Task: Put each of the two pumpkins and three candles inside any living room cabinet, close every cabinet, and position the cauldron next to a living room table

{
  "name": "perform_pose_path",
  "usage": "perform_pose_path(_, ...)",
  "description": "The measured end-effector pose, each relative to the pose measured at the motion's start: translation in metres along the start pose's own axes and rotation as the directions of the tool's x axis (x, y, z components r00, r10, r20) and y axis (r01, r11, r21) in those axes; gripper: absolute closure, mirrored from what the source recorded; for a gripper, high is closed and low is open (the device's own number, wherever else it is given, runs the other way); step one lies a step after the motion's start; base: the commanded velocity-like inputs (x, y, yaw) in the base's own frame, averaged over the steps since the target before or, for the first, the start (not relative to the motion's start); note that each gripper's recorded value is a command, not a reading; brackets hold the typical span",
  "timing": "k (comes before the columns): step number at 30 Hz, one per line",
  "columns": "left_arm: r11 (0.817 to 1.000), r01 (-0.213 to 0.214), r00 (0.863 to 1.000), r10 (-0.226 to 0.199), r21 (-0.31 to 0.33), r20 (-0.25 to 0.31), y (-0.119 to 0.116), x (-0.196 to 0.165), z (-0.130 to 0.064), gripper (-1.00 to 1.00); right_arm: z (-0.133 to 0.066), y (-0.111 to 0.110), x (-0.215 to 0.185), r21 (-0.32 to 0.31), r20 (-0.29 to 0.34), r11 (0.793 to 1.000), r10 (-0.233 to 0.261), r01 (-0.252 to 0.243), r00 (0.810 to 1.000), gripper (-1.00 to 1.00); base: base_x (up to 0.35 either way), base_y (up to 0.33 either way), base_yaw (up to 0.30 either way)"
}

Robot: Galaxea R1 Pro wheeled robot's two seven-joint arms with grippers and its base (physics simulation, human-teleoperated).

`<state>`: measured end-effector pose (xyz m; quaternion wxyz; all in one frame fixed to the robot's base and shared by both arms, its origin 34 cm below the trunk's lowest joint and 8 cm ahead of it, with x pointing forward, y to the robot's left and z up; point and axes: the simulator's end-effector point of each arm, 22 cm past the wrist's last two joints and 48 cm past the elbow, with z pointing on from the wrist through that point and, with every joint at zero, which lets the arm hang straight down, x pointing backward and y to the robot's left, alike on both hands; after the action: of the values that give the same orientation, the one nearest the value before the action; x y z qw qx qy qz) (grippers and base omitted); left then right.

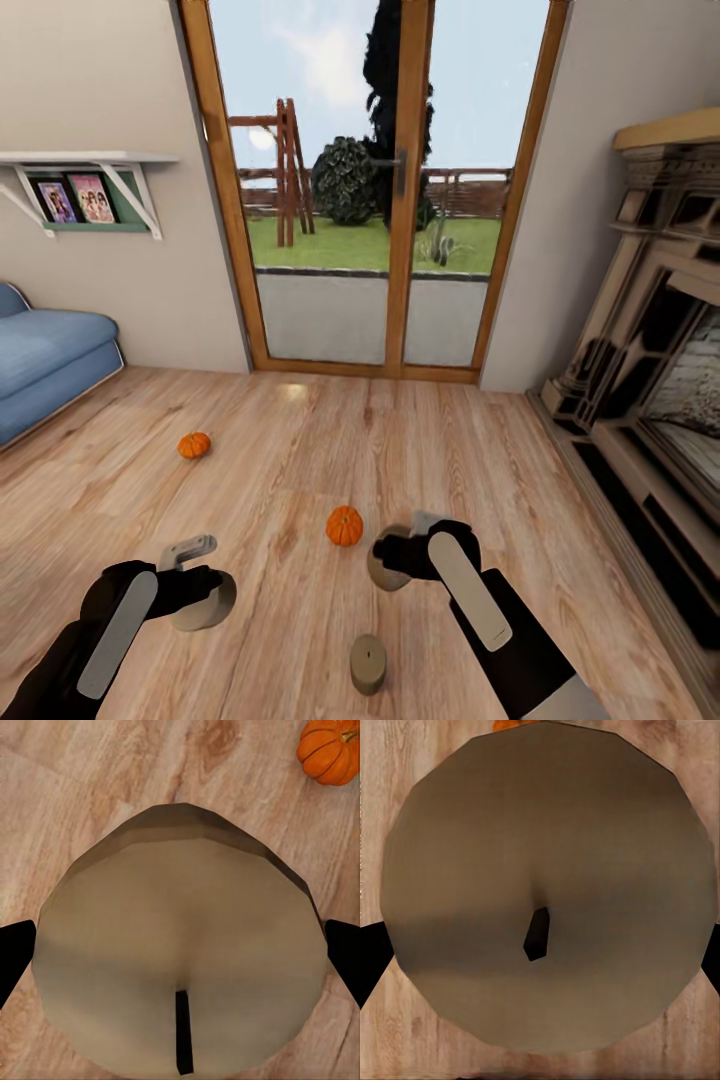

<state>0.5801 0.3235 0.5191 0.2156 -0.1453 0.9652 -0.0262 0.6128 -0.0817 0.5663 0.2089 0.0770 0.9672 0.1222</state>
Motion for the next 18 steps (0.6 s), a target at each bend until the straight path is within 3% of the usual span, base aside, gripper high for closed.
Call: perform_pose_path(18,1.0,-0.003,1.0,0.003,0.0,-0.002,-0.007,-0.02,-0.031,1.0,-0.023,0.011,-0.01,-0.012,-0.041,1.0,0.023,-0.024,0.999,1.0,0.0,0.0,0.0)
